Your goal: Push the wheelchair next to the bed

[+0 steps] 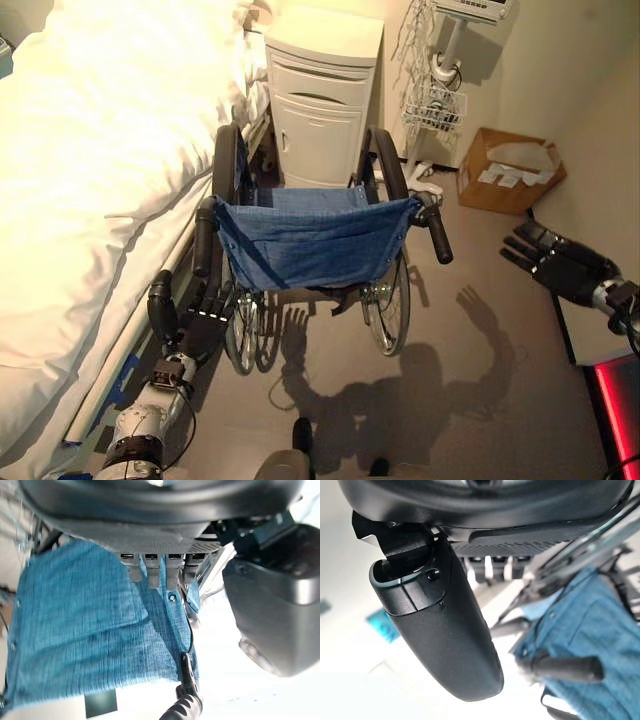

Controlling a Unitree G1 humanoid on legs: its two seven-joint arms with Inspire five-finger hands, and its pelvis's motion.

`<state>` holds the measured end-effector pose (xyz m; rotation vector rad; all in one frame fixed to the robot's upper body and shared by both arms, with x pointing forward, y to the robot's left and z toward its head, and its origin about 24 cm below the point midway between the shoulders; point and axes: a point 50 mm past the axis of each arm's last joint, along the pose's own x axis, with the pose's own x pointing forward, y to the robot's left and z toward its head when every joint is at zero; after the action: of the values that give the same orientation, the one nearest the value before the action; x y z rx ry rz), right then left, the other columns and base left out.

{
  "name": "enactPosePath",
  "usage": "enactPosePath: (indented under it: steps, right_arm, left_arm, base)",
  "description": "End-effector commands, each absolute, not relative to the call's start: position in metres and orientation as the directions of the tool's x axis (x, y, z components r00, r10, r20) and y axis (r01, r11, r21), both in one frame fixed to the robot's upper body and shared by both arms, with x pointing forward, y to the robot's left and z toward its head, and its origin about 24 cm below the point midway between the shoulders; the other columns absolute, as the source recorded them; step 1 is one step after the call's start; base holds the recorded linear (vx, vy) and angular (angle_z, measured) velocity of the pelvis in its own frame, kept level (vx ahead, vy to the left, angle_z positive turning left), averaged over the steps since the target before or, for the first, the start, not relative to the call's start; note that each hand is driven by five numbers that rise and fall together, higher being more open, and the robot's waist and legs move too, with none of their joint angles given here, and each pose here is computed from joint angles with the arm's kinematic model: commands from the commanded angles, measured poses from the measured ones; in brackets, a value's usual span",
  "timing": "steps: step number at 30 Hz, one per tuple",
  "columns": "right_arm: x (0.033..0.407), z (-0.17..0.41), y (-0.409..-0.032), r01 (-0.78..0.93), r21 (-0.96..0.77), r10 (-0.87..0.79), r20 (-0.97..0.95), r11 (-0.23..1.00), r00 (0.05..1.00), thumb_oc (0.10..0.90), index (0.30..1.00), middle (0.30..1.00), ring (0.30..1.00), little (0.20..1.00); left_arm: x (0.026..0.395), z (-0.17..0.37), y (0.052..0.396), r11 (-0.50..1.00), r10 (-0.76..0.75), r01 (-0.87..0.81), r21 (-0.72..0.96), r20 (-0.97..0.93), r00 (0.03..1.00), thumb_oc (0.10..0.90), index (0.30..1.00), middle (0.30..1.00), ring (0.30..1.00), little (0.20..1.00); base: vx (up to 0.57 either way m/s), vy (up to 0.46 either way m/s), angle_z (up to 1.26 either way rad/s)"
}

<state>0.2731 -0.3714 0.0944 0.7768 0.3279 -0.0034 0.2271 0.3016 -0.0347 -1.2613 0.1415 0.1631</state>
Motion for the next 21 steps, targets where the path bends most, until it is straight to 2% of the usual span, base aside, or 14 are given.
enactPosePath:
  steps: [1, 6, 12, 15, 17, 20, 21]
  right_arm:
    - [0.271, 0.133, -0.389, -0.036, 0.739, 0.132, -0.072, 0.673, 0.989, 0.800, 0.900, 0.900, 0.900, 0.900]
    - [0.256, 0.107, -0.392, 0.020, 0.766, 0.129, -0.134, 0.642, 0.983, 0.800, 0.900, 0.900, 0.900, 0.900]
    - [0.228, 0.036, -0.376, 0.079, 0.745, 0.165, -0.248, 0.662, 0.955, 0.800, 0.900, 0.900, 0.900, 0.900]
    - [0.215, -0.010, -0.352, 0.124, 0.746, 0.169, -0.304, 0.654, 0.938, 0.800, 0.900, 0.900, 0.900, 0.900]
    - [0.210, -0.041, -0.325, 0.151, 0.746, 0.165, -0.332, 0.649, 0.929, 0.800, 0.900, 0.900, 0.900, 0.900]
    - [0.199, -0.081, -0.274, 0.180, 0.727, 0.123, -0.343, 0.663, 0.931, 0.800, 0.900, 0.900, 0.900, 0.900]
    - [0.198, -0.082, -0.271, 0.182, 0.726, 0.120, -0.343, 0.663, 0.932, 0.800, 0.900, 0.900, 0.900, 0.900]
  left_arm:
    - [0.226, -0.030, 0.298, 0.314, 0.035, -0.088, -0.945, -0.081, 0.996, 0.800, 0.900, 0.900, 0.900, 0.900]
    - [0.208, -0.054, 0.287, 0.312, -0.016, -0.161, -0.936, -0.175, 0.984, 0.800, 0.900, 0.900, 0.900, 0.900]
    - [0.180, -0.090, 0.270, 0.496, -0.067, -0.290, -0.818, -0.369, 0.927, 0.800, 0.900, 0.900, 0.900, 0.900]
    - [0.163, -0.103, 0.267, 0.572, -0.047, -0.339, -0.747, -0.442, 0.896, 0.800, 0.900, 0.900, 0.900, 0.900]
    - [0.154, -0.113, 0.261, 0.618, -0.049, -0.366, -0.696, -0.499, 0.865, 0.800, 0.900, 0.900, 0.900, 0.900]
    - [0.145, -0.125, 0.246, 0.766, -0.046, -0.351, -0.538, -0.591, 0.805, 0.800, 0.900, 0.900, 0.900, 0.900]
    - [0.145, -0.125, 0.245, 0.778, -0.045, -0.346, -0.524, -0.597, 0.801, 0.800, 0.900, 0.900, 0.900, 0.900]
  base:
    - [-0.02, -0.080, -0.02]
    - [-0.02, -0.030, -0.01]
    - [-0.04, -0.029, -0.07]
    - [-0.03, -0.039, -0.09]
    - [-0.03, -0.033, -0.06]
    - [-0.02, -0.015, 0.04]
    - [-0.04, -0.001, 0.12]
